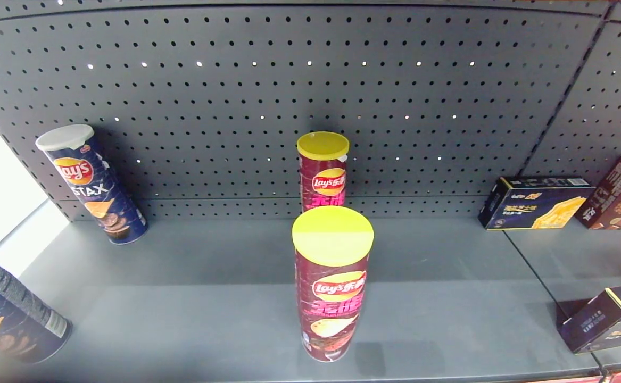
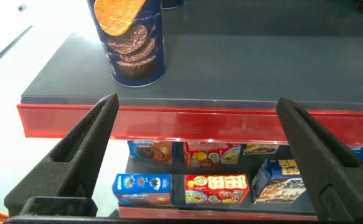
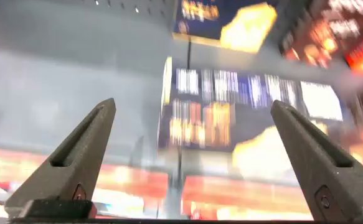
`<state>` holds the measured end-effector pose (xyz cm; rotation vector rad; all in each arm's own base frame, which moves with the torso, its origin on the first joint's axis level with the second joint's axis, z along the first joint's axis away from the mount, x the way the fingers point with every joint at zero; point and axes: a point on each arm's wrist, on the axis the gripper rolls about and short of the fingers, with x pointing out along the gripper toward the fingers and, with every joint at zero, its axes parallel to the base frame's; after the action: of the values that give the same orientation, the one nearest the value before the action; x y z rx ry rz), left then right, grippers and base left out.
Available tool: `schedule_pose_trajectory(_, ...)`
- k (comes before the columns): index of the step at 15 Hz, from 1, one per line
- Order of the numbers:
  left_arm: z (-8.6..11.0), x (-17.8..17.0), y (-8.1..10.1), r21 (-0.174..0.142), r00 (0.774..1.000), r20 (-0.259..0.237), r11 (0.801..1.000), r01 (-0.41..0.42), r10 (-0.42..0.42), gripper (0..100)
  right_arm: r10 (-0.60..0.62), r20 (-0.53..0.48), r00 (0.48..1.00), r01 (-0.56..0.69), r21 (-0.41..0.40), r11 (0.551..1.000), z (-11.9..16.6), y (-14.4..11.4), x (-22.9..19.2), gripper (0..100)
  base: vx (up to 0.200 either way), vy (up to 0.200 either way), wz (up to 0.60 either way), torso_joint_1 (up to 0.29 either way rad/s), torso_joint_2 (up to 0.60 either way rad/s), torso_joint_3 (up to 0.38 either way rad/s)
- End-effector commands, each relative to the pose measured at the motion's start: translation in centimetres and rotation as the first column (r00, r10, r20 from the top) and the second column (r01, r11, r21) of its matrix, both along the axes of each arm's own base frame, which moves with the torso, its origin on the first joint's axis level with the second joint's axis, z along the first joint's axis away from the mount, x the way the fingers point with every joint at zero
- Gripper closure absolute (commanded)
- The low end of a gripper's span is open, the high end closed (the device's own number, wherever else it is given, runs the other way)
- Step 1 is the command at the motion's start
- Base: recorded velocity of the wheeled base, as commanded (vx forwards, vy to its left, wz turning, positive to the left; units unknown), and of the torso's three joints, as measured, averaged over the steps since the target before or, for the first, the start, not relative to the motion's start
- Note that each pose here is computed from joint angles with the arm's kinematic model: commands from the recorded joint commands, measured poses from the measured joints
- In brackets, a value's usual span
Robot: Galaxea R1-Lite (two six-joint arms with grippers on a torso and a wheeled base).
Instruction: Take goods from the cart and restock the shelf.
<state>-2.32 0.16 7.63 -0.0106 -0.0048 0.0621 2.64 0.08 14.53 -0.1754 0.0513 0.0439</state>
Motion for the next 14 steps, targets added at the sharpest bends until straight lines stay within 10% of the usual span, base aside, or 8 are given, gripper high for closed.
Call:
schedule_pose_trajectory(1, 0.0, 0.0, 0.0, 0.0, 1.0, -0.001, 1.0, 0.001, -0.001, 0, -0.056, 0.072, 0.996, 0.056, 0.003, 0.998, -4.8, 0.1, -4.3, 0, 0.0, 0.0, 0.0, 0.0, 0.0, 0.0)
schedule_pose_trajectory(7, 0.0, 0.0, 0.0, 0.0, 1.0, -0.001, 1.0, -0.001, 0.001, 0, -0.199, 0.006, 0.98, 0.192, 0.24, 0.952, -6.3, -0.2, -4.2, 0, 0.0, 0.0, 0.0, 0.0, 0.0, 0.0)
schedule_pose_trajectory(14, 0.0, 0.0, 0.0, -0.005, 1.0, -0.001, 1.0, -0.005, 0.005, 0, -0.129, -0.043, 0.991, 0.134, 0.161, 0.978, -6.8, 0.0, -4.3, 0, 0.0, 0.0, 0.0, 0.0, 0.0, 0.0)
